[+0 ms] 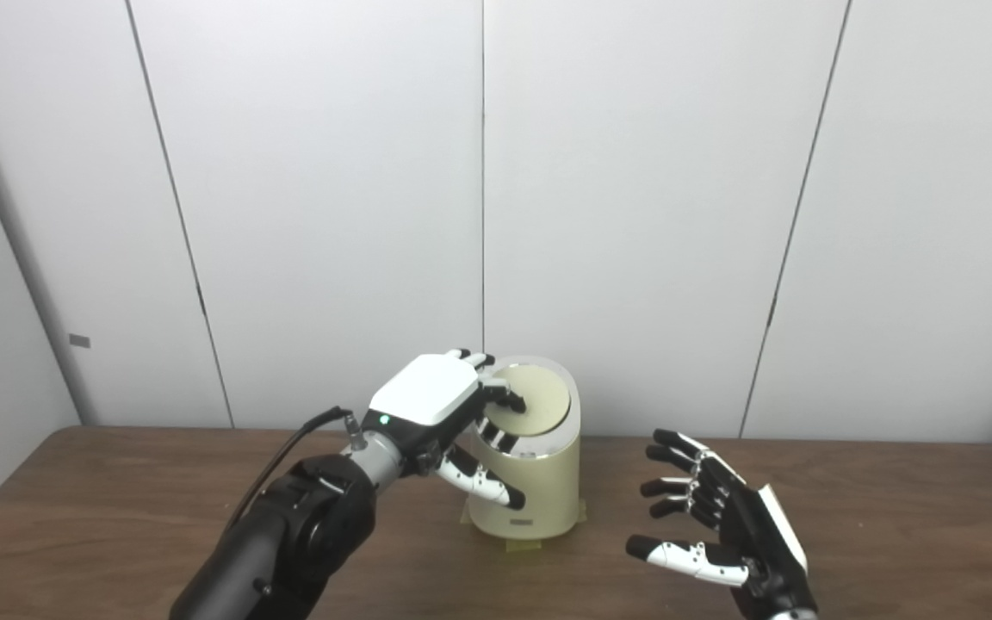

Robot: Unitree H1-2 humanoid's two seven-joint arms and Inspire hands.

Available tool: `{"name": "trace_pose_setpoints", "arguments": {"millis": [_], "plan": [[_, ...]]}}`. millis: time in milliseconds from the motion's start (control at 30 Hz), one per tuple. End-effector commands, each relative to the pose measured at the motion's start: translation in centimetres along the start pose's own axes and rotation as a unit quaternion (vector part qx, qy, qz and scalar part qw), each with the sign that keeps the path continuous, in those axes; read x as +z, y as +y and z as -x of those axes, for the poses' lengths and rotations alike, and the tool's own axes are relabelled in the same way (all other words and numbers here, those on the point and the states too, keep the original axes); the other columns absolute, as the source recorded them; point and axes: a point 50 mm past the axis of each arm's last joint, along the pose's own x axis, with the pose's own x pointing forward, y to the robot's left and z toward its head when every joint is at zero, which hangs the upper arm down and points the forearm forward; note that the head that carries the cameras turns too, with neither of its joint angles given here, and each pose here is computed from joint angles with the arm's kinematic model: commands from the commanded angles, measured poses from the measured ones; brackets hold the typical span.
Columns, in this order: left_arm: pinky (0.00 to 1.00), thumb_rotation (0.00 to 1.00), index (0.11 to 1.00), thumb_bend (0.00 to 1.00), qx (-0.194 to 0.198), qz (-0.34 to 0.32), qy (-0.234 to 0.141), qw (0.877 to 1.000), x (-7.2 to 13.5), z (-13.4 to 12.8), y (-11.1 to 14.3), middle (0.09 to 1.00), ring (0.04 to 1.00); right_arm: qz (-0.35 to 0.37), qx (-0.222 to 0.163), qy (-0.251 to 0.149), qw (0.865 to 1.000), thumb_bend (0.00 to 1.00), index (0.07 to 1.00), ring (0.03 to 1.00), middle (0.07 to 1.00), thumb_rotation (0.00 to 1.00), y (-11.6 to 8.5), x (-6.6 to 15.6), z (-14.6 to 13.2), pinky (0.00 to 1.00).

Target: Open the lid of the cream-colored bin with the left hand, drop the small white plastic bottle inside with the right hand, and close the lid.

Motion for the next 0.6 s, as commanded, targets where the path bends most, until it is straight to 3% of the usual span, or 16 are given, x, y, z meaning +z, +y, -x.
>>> {"name": "trace_pose_setpoints", "arguments": {"millis": [0,567], "plan": [[1.0,0.44,0.762,0.96,0.017,-0.022,-0.02,0.999,0.4,-0.1,1.3,0.763,0.957,-0.006,-0.003,-0.042,0.999,0.8,0.797,0.63,0.79,0.17,-0.1,2.1,-1.4,0.53],[1.0,0.43,0.756,0.99,-0.053,-0.134,-0.04,0.989,2.1,0.0,-2.2,0.77,0.962,0.004,-0.006,-0.042,0.999,0.82,0.795,0.632,0.782,0.2,-0.1,2.2,-1.4,0.52]]}}
